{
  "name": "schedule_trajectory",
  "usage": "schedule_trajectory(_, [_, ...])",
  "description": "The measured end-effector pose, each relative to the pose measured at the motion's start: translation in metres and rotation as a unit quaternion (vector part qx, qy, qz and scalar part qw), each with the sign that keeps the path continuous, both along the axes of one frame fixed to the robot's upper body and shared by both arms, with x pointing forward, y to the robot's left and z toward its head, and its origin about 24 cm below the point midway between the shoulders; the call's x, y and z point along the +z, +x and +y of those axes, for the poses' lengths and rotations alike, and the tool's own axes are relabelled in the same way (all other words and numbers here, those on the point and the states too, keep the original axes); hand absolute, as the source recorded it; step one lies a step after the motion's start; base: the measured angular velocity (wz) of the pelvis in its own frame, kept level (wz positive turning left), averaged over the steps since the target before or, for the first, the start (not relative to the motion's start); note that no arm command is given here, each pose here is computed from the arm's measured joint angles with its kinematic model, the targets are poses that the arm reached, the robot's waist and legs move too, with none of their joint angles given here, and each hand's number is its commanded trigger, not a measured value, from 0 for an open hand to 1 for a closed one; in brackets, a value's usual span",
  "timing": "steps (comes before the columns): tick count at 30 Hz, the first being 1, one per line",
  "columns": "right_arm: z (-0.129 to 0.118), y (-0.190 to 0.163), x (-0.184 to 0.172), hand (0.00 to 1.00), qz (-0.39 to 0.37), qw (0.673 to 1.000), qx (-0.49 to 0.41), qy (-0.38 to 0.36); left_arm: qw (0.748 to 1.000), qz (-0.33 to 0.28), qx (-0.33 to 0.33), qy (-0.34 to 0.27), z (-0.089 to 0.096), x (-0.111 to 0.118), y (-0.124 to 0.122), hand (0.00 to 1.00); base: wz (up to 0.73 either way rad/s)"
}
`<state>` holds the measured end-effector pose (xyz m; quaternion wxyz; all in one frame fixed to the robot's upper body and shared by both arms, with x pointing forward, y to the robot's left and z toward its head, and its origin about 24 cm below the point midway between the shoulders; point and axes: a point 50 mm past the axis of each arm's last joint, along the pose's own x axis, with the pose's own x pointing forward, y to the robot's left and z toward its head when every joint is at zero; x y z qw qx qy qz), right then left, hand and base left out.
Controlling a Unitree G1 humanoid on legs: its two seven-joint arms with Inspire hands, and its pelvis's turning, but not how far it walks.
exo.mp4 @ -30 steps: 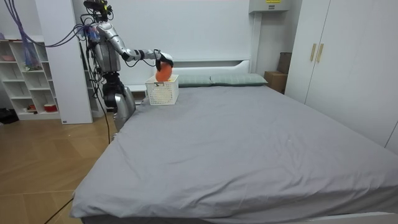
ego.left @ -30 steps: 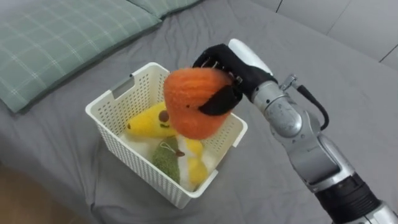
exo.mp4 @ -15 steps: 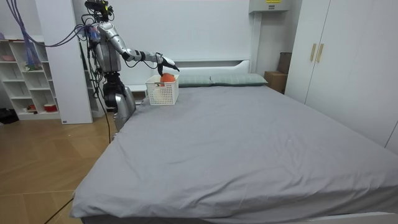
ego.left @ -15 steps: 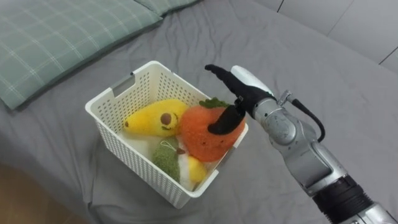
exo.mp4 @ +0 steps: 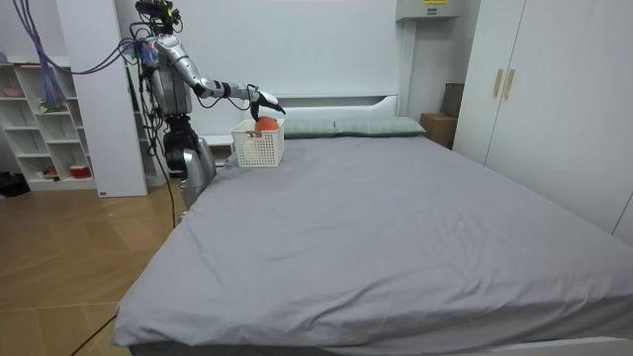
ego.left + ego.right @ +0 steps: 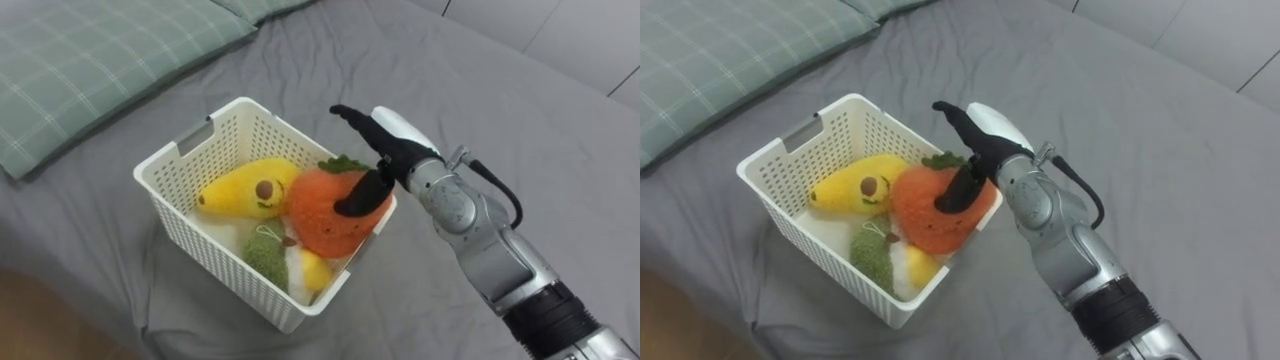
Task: Collect toys from the bed
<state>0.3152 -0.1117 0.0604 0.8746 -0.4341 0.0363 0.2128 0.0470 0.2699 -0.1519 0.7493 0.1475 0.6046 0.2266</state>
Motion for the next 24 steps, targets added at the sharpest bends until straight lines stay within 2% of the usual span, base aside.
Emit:
schedule_trajectory(7, [-0.002, -0.003, -0.004, 0.0, -0.01, 1.0, -0.003, 0.006, 1.0, -0.004, -0.003, 0.002, 0.0, 0.001, 0.002, 0.0, -0.01])
schedule_trajectory(11, [-0.013, -0.002, 0.0, 0.0, -0.021, 0.999, -0.028, 0.02, 1.0, -0.005, -0.004, 0.005, 0.001, 0.001, 0.003, 0.0, -0.05])
schedule_trajectory(14, [-0.026, -0.004, -0.002, 0.0, -0.022, 0.998, -0.051, 0.027, 1.0, -0.006, 0.006, 0.007, 0.004, 0.002, 0.0, 0.0, -0.17])
schedule_trajectory(20, [-0.069, -0.014, -0.012, 0.0, -0.021, 0.989, -0.138, 0.051, 1.0, -0.016, 0.014, 0.007, 0.004, 0.002, -0.002, 0.0, -0.11])
schedule_trajectory(24, [-0.099, -0.037, -0.027, 0.0, -0.01, 0.977, -0.201, 0.067, 1.0, -0.021, 0.016, 0.008, 0.005, 0.002, -0.005, 0.0, -0.23])
